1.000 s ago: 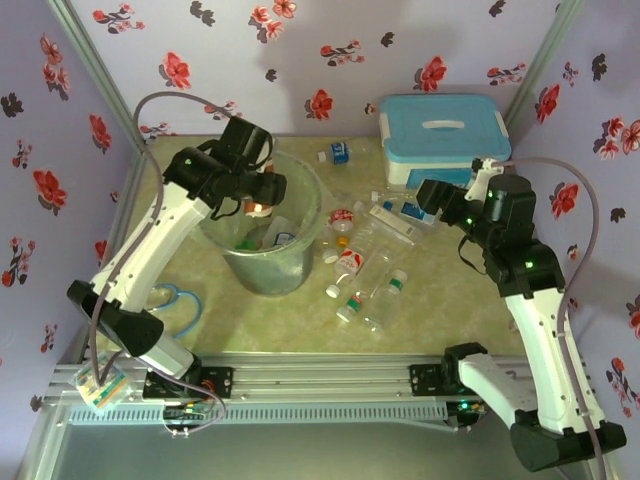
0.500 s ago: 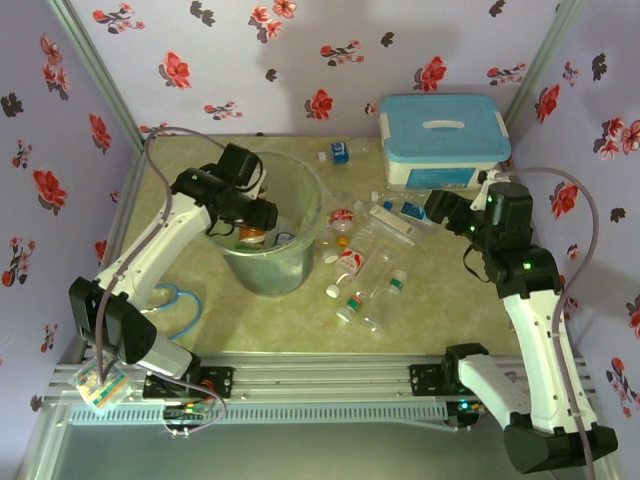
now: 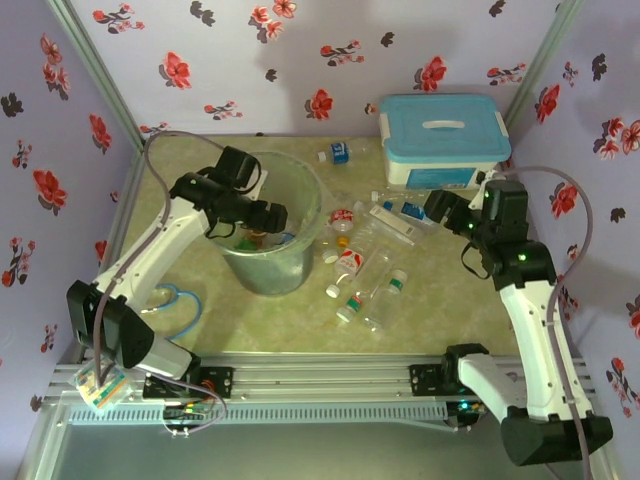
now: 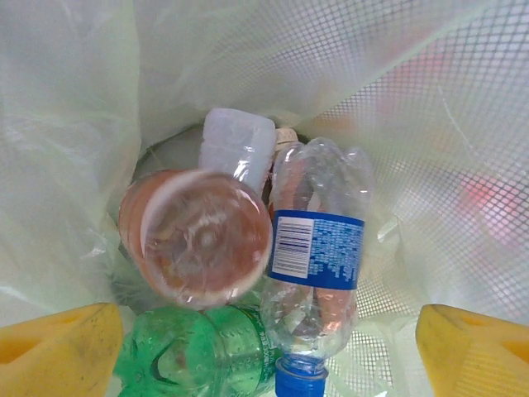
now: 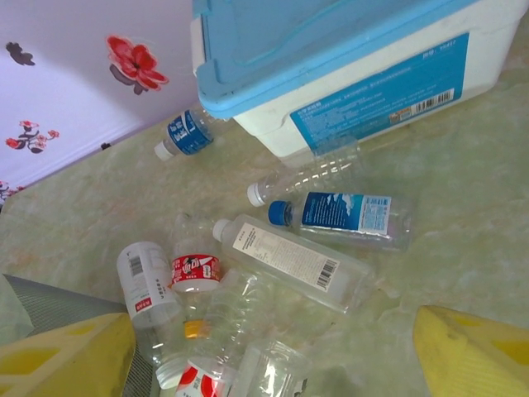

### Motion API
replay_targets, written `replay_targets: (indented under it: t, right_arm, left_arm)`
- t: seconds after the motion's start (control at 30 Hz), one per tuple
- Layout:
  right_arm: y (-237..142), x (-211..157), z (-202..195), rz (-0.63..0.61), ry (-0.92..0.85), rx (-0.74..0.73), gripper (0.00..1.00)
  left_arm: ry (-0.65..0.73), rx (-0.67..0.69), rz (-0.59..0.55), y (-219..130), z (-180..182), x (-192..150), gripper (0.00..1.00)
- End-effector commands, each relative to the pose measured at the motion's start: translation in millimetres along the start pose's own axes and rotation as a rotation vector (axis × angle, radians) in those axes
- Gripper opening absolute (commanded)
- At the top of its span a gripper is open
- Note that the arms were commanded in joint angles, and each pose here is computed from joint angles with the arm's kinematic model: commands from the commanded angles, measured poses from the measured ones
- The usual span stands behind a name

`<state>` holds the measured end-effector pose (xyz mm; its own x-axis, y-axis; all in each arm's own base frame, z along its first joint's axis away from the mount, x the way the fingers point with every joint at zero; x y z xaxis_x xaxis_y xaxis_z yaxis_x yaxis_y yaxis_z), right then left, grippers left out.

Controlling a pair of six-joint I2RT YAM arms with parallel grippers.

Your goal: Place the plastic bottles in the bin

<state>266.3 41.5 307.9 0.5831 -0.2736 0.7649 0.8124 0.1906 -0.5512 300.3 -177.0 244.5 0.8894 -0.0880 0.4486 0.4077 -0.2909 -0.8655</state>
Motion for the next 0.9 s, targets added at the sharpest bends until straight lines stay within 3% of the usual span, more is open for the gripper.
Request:
replay_targets:
  t: [0.0, 0.27, 0.47, 0.6, 0.73, 0.87]
  right_arm:
    - [9, 0, 1, 0.022, 0.021, 0.014, 0.87]
    - [55, -11, -9, 0.192, -0.093, -0.035, 0.86]
    - [84, -2, -29, 0.171, -0.335, -0.145, 0.82]
    - [103, -17, -34, 0.378, -0.489, -0.134, 0.83]
    - [102, -22, -9, 0.373, -0.453, 0.010, 0.76]
    - [89, -50, -3, 0.551, -0.369, -0.084, 0.74]
  left_arm:
    - [0.002, -0.022, -0.045, -15, 0, 3, 0.90]
    - [-0.002, -0.040, -0.091, -33, -4, 9, 0.89]
    - [-0.028, -0.061, -0.159, -52, -6, 15, 0.91]
    - [-0.032, -0.077, -0.191, -64, -9, 18, 0.91]
    - [-0.041, -0.086, -0.205, -73, -10, 18, 0.91]
    - [-0.060, -0.102, -0.231, -83, -12, 18, 0.91]
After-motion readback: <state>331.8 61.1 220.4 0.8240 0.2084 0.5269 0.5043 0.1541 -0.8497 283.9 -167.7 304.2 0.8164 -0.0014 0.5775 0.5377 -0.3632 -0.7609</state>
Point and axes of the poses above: each hand's point on the last joint's axis, 136 mm out from that joint toward the fingers, its own y axis out along the fingers, its own z axis along the line the jaws close on, x = y × z, the point moved 3 cm from there along -y, back along the fingers, and after that the axes turned 8 degrees about -y, right-handed, at the moved point
